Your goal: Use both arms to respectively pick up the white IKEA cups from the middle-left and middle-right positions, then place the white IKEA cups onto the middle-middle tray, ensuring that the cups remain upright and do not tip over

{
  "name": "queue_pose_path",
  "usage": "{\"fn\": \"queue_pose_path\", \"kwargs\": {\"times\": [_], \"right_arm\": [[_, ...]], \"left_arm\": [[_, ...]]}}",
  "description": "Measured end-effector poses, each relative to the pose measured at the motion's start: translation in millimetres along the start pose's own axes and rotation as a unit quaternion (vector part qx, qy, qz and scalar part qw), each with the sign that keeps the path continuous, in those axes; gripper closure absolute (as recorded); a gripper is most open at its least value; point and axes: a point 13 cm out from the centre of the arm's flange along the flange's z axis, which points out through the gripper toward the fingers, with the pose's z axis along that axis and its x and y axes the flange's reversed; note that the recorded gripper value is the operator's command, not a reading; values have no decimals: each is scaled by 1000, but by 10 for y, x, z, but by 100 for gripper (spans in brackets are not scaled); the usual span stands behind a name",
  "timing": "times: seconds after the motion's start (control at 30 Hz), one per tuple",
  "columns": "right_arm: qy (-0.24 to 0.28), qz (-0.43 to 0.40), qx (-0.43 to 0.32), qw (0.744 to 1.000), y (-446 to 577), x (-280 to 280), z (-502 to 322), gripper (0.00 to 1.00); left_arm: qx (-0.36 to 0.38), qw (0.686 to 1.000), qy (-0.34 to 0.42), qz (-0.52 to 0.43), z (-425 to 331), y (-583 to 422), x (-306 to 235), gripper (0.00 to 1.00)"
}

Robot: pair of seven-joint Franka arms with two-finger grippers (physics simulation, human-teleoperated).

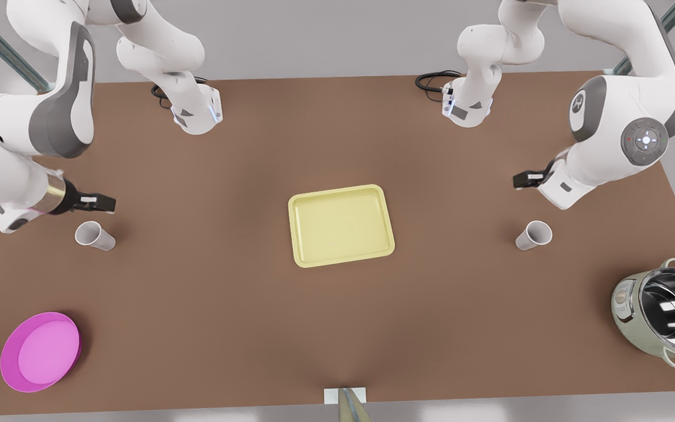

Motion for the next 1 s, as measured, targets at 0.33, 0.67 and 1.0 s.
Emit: {"fn": "queue_pose_path", "kwargs": {"times": [0.33,0.67,1.0], "right_arm": [[38,100,-20,994,-1806,-462,1290,0],[34,86,-63,994,-2420,-90,2552,0],[-8,52,-56,997,-2694,24,3260,0]], "left_arm": [[46,990,21,-129,1785,1815,-991,0],[63,993,9,-97,3034,1955,-862,0],[96,992,-18,-81,3293,1691,-1059,68]]}}
